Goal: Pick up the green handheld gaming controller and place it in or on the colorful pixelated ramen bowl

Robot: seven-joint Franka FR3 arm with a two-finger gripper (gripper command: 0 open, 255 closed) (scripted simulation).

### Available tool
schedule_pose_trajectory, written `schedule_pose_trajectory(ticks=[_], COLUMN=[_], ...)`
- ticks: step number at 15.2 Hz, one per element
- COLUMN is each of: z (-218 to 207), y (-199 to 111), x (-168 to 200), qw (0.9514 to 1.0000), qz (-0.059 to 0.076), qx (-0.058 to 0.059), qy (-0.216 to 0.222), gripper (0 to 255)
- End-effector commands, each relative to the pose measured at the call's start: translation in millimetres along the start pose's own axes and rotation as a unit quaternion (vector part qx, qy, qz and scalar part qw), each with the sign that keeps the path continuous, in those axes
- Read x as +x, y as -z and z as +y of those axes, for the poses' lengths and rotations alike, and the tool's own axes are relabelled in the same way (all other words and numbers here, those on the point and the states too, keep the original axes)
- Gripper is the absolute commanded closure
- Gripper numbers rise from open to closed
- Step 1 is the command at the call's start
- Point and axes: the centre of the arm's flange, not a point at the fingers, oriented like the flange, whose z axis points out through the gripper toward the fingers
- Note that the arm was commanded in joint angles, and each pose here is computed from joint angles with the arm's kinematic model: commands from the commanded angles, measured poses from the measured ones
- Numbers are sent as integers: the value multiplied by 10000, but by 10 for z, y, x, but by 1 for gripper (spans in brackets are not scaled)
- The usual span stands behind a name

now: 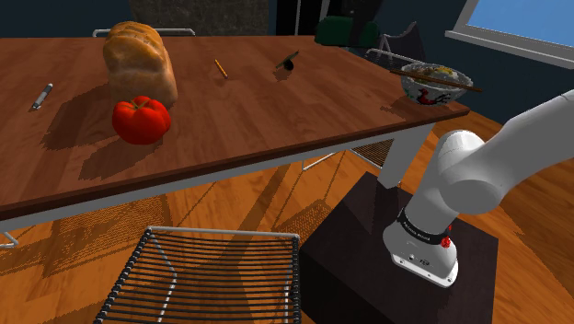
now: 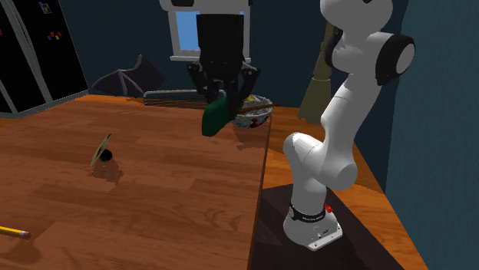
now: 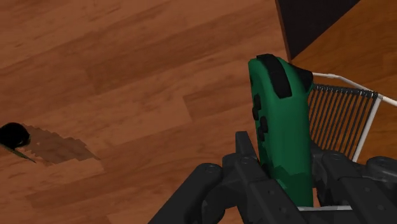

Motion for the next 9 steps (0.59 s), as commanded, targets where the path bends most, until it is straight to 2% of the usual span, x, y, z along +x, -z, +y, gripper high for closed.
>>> schedule_pose_trajectory(ticks=[1, 9], z=[68, 386], y=[8, 10], x=[-194, -1201], qw=[10000, 10000], qz=[1, 1], qx=[0, 0], qy=[1, 1], gripper=[255, 255])
